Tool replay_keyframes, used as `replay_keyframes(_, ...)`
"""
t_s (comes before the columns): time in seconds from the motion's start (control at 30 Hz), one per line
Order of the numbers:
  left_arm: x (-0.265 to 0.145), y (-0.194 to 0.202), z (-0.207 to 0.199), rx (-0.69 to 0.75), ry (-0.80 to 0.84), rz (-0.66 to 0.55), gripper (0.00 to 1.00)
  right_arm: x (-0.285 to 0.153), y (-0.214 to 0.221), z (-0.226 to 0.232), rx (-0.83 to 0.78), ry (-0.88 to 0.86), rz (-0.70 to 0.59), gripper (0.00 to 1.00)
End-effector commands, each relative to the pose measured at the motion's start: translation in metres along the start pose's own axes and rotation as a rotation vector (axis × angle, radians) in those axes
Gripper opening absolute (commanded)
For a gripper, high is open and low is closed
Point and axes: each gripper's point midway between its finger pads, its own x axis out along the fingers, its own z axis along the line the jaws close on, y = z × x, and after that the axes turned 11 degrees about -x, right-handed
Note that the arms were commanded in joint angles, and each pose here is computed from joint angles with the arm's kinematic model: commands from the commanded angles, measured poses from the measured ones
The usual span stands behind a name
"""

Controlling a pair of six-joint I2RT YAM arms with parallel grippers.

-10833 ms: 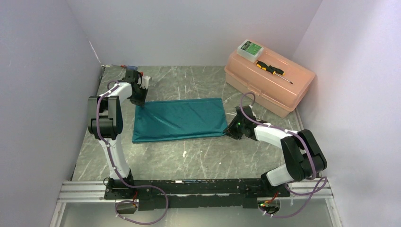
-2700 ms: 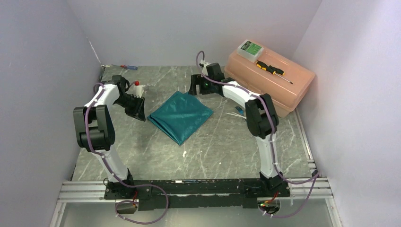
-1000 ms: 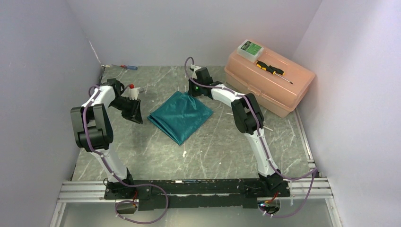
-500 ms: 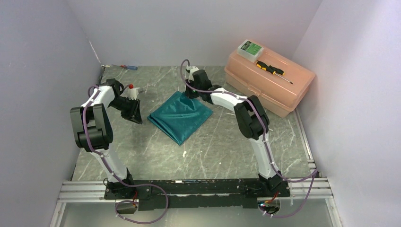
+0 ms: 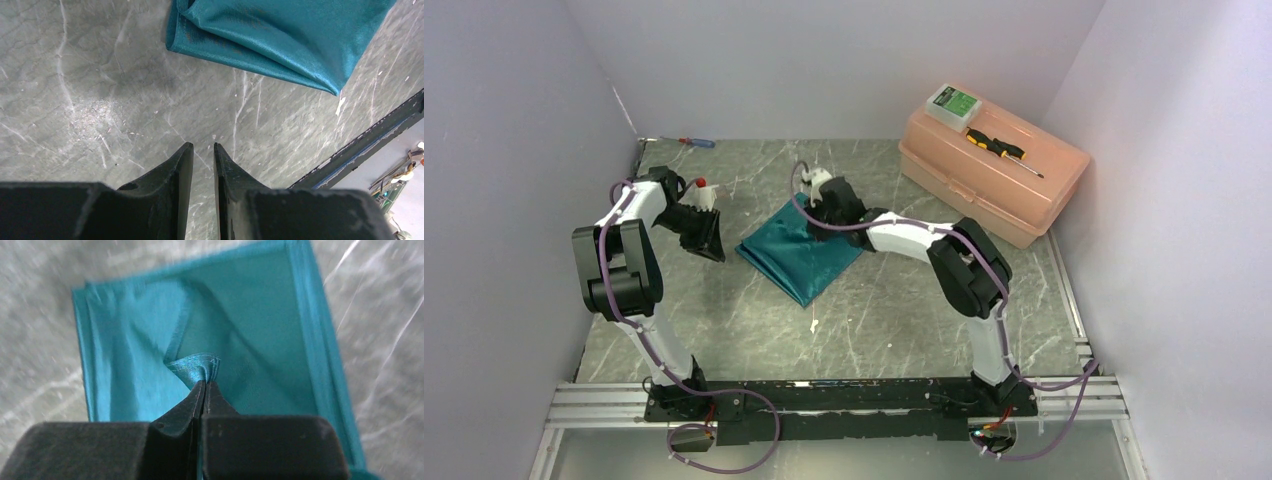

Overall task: Fold the napkin into a case and place the utensils inside
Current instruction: Fold the top corner of the square-folded napkin at the center of the board.

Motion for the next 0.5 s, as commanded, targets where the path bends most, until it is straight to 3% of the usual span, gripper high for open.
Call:
replay_keyframes(0.0,-0.011,-0.013,-0.007,0.002,0.019,-0.038,0.28,-0.022,0.005,0.015,-0.074,0.037,-0.024,0.0)
replay_keyframes(0.47,-0.01,-0.019,-0.007,-0.018,0.01,-0.054,0.28,-0.051,0.049,0.061,-0.049,-0.072,0.041,0.0)
